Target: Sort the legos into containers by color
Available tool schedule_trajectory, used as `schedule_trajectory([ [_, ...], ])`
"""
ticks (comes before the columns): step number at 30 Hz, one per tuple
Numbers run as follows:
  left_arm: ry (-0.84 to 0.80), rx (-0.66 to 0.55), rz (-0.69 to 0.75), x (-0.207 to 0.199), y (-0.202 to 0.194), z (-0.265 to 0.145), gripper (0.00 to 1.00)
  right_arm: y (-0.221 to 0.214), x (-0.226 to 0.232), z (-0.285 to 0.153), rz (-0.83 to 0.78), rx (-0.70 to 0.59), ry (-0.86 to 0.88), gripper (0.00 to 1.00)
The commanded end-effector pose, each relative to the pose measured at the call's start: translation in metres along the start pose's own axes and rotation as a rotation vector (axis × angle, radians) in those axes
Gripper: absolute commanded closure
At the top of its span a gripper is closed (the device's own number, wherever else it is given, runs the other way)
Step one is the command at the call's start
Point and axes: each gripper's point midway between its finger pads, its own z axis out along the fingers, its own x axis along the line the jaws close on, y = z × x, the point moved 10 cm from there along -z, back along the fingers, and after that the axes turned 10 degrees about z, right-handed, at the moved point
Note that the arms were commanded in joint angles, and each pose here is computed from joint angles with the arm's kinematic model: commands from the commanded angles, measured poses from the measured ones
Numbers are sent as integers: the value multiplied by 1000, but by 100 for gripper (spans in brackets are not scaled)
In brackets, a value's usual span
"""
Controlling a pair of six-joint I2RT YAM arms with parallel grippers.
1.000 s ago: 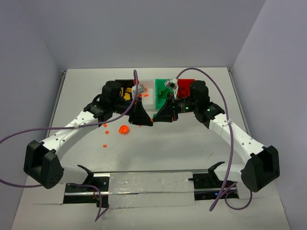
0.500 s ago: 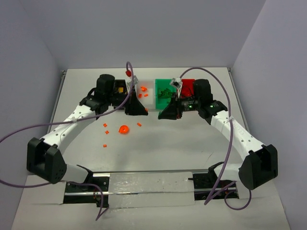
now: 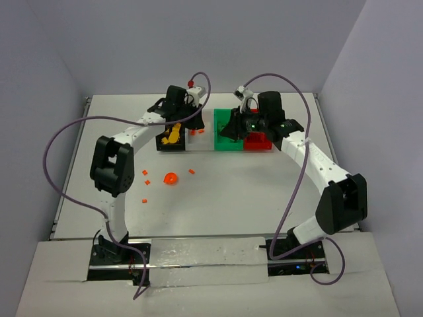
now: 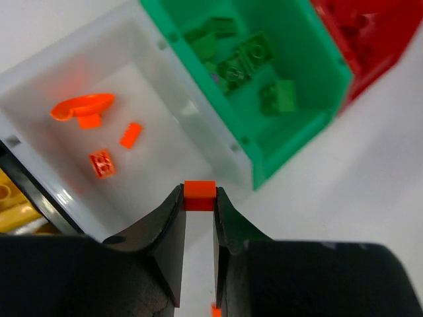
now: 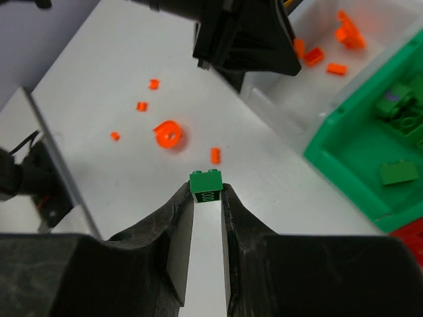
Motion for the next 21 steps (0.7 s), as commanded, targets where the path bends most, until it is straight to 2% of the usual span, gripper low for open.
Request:
schedule_trajectory([
  [1, 108, -19, 33, 16, 21, 7, 62, 23, -15, 6, -37, -50, -149, 100],
  [6, 129, -15, 43, 21, 29, 7, 40, 25, -33, 22, -27, -36, -230, 100],
  [9, 137, -30, 47, 23, 37, -1, 35, 28, -43, 32, -22, -30, -271, 100],
  [13, 110, -62, 32, 20, 52, -21, 35, 30, -56, 46, -15, -16, -311, 100],
  [18, 65, -128, 20, 7, 62, -72, 35, 30, -80, 69, 4, 39, -397, 100],
  [21, 58, -159, 38, -3, 63, -108, 30, 33, -88, 77, 13, 50, -435, 100],
])
